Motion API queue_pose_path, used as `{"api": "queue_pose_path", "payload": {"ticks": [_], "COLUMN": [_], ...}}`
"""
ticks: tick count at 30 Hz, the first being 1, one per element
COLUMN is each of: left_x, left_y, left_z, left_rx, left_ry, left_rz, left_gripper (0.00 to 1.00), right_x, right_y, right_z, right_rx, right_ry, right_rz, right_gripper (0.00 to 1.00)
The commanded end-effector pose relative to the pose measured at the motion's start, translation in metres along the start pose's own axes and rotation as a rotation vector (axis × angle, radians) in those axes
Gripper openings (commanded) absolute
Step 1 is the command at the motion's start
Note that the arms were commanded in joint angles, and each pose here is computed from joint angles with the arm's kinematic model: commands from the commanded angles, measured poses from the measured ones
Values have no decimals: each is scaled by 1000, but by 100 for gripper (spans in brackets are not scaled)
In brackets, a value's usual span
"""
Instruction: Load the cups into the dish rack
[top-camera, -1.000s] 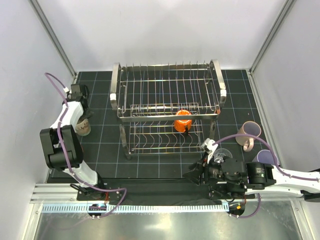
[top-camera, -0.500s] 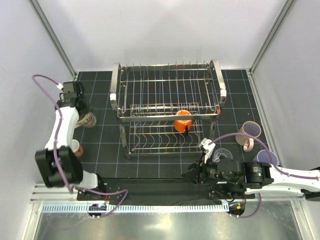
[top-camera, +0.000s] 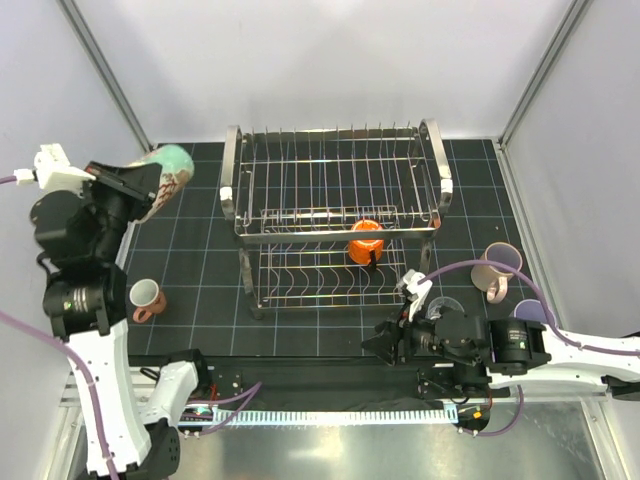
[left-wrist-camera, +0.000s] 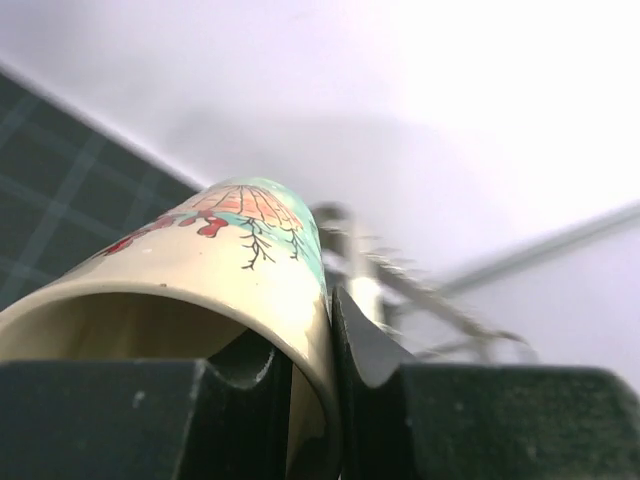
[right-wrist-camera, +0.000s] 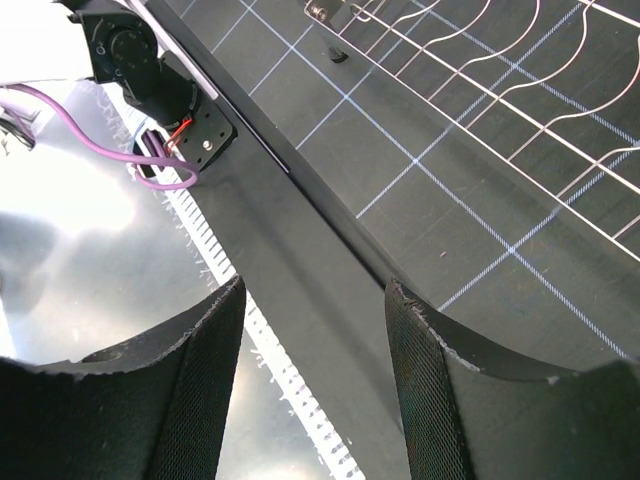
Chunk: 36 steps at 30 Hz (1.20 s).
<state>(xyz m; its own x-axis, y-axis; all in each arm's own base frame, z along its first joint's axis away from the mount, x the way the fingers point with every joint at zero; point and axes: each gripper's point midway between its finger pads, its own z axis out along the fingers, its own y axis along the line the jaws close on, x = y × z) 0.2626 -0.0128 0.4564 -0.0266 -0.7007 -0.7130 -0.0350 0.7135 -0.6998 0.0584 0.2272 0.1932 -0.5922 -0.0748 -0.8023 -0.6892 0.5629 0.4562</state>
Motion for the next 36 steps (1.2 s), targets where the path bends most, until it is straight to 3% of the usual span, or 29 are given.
{"api": "queue_pose_path", "payload": {"ticks": [1,5,13,17,22,31,36], "left_x": [-36,-49,-47,-51,-30,-4,8], "left_y": [-108,-151,-186,-190,-182,-211,-210], "left_z": [-55,-106,-137,-145,-110,-138,-158], "left_rx": [422,596,836,861,761,862,906], "left_ry": [-46,-67,71,95,306,595,738], "left_rz": [-99,-153,-421,-524,-755,-876,-981], "left_gripper": [1,0,0,1,0,0,1], "right_x": [-21,-30,-69,-90,-128,-204,-228], "right_y": [12,19,42,53,74,140,159], "right_z": [-1,0,-5,-9,-16,-17,2], "right_rx": [-25,-42,-62,-83,-139,-260,-232], "right_ry": [-56,-78,-124,-164,-270,-483,-535], "right_rz": [-15,-30,-105,-170,-376,-560,-629], "right_gripper": [59,60,60,59,64,67,79]}}
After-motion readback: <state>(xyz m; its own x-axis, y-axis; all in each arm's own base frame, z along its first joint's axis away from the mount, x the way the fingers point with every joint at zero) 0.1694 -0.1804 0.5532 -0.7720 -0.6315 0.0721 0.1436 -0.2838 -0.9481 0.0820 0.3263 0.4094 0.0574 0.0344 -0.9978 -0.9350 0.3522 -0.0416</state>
